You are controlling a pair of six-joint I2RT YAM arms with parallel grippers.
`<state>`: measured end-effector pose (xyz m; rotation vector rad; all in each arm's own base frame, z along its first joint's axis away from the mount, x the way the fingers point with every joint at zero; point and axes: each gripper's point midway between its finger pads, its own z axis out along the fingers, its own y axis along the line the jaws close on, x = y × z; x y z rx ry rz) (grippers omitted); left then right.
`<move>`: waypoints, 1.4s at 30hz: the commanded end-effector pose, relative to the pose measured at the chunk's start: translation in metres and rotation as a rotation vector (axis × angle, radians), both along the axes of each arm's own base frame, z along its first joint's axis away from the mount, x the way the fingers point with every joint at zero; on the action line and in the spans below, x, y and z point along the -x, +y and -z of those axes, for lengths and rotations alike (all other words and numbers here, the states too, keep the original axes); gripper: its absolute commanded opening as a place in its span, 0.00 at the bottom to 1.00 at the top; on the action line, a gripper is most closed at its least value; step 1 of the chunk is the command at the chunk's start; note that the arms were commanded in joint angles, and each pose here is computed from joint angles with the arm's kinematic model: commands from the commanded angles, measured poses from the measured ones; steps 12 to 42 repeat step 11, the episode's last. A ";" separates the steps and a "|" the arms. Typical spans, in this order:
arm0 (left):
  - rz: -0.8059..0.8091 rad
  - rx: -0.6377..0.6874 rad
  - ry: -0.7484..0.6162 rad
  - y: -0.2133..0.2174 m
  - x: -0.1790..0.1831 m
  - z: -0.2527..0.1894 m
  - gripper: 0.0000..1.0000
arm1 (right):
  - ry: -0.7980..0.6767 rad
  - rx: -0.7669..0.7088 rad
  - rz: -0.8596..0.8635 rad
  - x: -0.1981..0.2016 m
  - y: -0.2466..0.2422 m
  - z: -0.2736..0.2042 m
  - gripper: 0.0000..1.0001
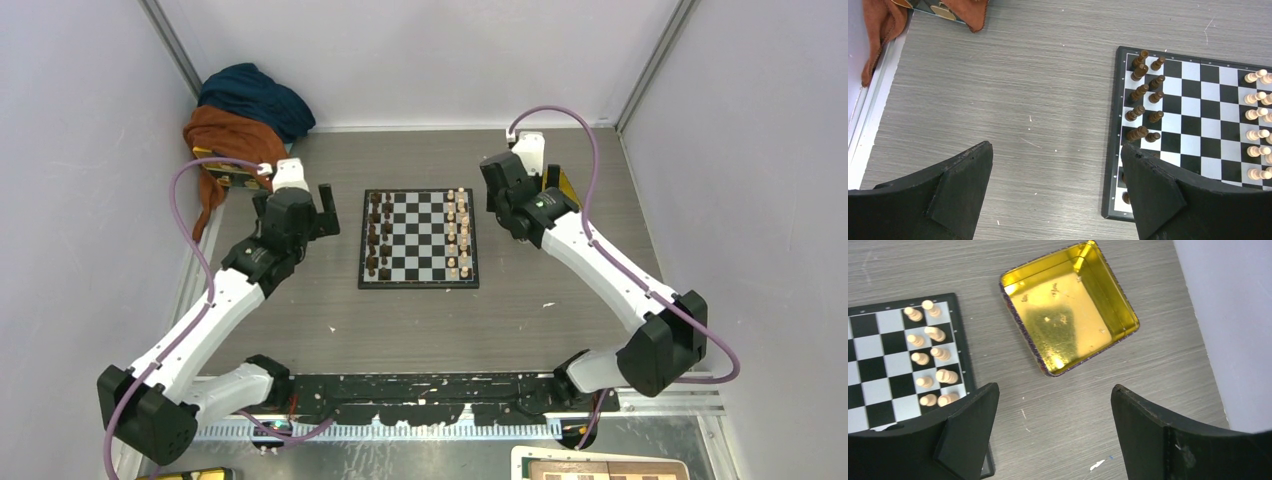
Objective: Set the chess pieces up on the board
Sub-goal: Reset both arms
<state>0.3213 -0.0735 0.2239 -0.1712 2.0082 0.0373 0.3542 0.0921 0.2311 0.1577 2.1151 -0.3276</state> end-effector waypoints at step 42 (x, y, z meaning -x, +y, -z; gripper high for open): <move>-0.018 -0.041 -0.074 0.012 0.000 -0.017 1.00 | -0.106 -0.103 0.092 0.006 -0.033 -0.012 0.94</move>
